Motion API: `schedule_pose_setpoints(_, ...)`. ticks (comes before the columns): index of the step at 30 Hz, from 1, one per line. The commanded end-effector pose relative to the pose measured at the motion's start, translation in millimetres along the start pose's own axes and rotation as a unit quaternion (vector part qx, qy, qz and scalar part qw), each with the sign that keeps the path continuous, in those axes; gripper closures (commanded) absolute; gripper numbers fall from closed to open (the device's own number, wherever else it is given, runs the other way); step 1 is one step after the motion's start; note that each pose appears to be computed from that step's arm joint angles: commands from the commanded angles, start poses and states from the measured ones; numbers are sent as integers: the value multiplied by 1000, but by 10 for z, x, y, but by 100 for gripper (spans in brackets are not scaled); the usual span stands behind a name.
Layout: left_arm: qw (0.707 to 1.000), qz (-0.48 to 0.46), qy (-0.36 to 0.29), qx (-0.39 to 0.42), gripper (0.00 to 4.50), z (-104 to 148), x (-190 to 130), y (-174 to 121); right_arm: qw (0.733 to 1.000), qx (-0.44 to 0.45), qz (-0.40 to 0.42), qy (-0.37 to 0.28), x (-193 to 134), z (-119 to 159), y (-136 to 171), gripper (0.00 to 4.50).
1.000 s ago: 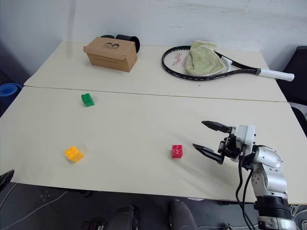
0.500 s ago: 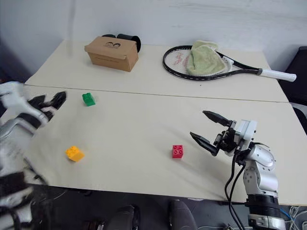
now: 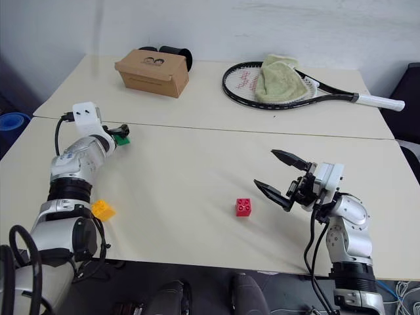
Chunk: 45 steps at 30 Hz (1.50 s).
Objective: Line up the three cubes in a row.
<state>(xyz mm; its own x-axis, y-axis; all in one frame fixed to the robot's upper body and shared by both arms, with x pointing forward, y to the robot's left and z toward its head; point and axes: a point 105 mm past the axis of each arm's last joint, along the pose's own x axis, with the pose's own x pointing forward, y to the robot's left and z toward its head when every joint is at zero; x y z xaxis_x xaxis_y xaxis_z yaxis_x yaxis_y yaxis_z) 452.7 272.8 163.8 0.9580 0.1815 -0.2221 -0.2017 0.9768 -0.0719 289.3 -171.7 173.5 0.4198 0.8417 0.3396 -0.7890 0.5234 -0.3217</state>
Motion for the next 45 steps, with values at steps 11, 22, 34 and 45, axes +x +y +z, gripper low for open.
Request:
schedule_pose_setpoints(11,1000,6,-14,19,87,71,80,-123,1000,-10,-9,-6,-65,21,59,0)
schedule_pose_setpoints(22,995,-83,-55,32,298,319,-20,-213,1000,-12,-8,-3,-103,-11,71,0)
schedule_pose_setpoints(34,703,-636,-12,320,298,217,-1659,-808,995,-30,27,88,-582,75,88,0)
schedule_pose_setpoints(45,585,-706,21,399,298,-727,-1590,-1542,994,-18,38,101,-575,103,309,0)
